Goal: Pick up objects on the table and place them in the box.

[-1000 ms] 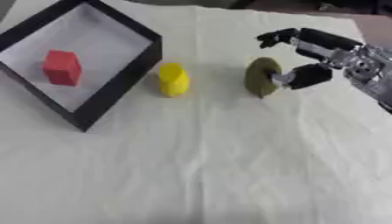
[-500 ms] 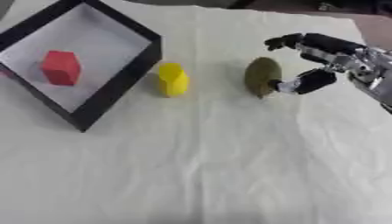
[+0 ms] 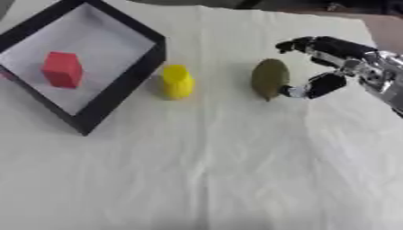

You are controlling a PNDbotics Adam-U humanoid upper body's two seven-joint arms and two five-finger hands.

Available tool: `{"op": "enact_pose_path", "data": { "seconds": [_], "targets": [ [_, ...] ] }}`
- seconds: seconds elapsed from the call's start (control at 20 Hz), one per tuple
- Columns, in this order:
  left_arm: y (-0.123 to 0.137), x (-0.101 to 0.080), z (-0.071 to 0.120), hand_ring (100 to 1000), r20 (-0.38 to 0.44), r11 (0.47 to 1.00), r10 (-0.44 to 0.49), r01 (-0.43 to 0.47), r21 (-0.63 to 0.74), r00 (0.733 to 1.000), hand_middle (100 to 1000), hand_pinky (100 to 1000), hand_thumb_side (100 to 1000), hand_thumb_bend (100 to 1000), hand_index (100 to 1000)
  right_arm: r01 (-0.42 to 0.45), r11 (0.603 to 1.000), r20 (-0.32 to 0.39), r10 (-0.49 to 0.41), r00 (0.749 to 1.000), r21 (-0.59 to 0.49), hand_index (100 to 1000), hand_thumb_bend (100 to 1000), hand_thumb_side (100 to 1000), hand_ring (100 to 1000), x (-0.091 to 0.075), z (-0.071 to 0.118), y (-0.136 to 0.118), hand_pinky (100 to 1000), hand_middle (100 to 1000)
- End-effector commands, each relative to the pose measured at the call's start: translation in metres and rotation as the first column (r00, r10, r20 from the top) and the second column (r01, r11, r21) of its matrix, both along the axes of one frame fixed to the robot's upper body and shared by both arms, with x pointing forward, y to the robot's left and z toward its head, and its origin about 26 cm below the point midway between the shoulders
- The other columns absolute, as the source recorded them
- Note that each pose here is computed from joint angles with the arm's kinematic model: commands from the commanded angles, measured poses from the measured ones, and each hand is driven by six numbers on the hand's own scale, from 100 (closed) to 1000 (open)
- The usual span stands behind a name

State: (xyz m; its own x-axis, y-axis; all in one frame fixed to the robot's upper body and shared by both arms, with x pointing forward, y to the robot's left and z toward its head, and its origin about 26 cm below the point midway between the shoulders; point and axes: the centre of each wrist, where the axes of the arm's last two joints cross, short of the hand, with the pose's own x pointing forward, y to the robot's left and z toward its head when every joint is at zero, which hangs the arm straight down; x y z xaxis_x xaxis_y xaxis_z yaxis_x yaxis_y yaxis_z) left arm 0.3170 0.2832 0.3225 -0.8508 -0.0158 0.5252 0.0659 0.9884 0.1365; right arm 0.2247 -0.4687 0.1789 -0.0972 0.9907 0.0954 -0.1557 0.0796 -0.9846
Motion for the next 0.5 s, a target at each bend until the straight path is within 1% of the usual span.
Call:
{"op": "enact_pose_path", "data": {
  "seconds": [0.05, 0.25, 0.5],
  "targets": [
    [0.0029, -0.0050, 0.0106, 653, 0.028, 1.000, 0.012, -0.012, 0.028, 1.000, 882, 959, 607, 176, 809, -0.004, 0.999, 0.000, 0.004, 1.000, -0.044, 986, 414, 533, 915, 0.0038, 0.0087, -0.0035, 1000, 855],
    [0.0024, -0.0053, 0.0110, 652, 0.028, 1.000, 0.011, -0.012, 0.028, 1.000, 881, 959, 612, 173, 808, -0.012, 0.999, -0.012, 0.011, 1.000, -0.041, 977, 403, 513, 911, 0.0058, 0.0072, -0.0043, 1000, 847],
    [0.0023, -0.0056, 0.0111, 650, 0.029, 1.000, 0.011, -0.012, 0.025, 1.000, 885, 960, 618, 170, 808, 0.010, 0.999, -0.019, -0.011, 1.000, -0.052, 958, 434, 541, 908, 0.0079, 0.0071, -0.0078, 1000, 841]
  ]
}}
